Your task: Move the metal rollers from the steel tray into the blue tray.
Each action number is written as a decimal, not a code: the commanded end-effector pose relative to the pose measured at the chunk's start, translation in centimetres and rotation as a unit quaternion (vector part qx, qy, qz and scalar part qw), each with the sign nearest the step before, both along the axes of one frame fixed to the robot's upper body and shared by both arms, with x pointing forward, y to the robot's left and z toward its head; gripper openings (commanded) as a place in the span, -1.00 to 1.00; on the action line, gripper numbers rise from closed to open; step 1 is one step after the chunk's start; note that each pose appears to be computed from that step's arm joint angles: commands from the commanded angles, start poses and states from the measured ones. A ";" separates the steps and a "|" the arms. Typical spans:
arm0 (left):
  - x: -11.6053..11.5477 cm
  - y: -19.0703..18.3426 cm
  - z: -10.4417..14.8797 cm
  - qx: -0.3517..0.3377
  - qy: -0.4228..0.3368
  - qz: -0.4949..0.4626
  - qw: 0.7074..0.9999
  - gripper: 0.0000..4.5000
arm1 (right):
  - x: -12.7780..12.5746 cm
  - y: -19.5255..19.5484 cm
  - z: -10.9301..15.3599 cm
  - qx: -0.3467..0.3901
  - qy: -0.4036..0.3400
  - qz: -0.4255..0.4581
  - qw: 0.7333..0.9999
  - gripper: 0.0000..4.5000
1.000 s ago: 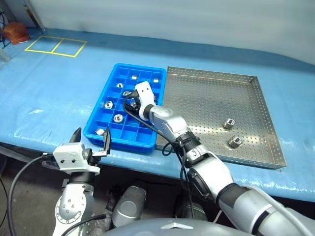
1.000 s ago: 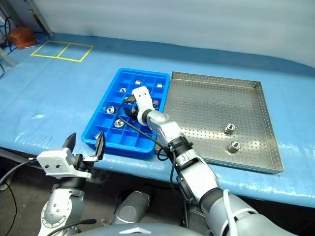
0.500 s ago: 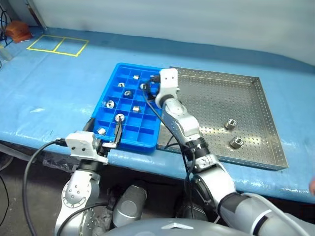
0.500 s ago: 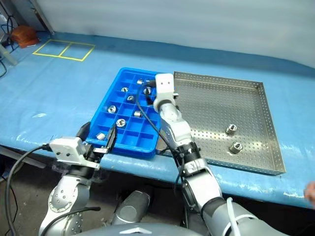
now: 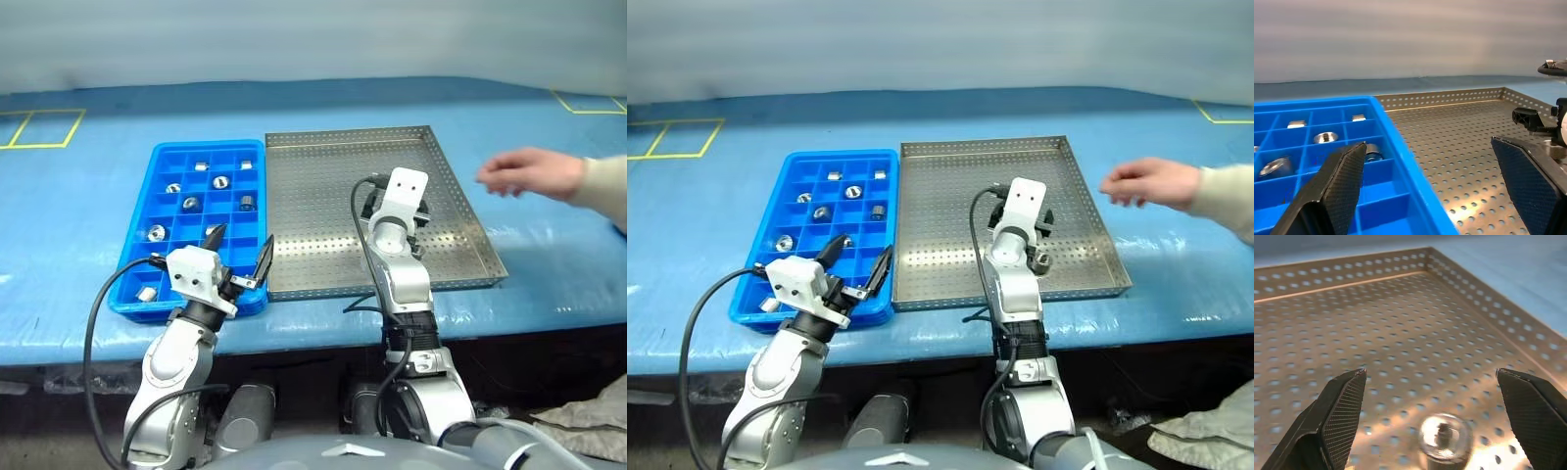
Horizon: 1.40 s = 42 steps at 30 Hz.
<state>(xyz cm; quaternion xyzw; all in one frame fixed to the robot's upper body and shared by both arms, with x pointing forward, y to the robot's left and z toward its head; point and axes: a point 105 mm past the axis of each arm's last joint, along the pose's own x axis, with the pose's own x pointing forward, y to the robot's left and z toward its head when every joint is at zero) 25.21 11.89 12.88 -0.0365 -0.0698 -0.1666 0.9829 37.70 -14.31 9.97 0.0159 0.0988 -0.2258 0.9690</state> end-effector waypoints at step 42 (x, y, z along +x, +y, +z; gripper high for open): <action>0.0 -0.6 -0.2 -0.011 0.002 -0.004 1.000 1.00 | -0.2 2.9 0.1 0.016 0.006 0.073 0.997 0.99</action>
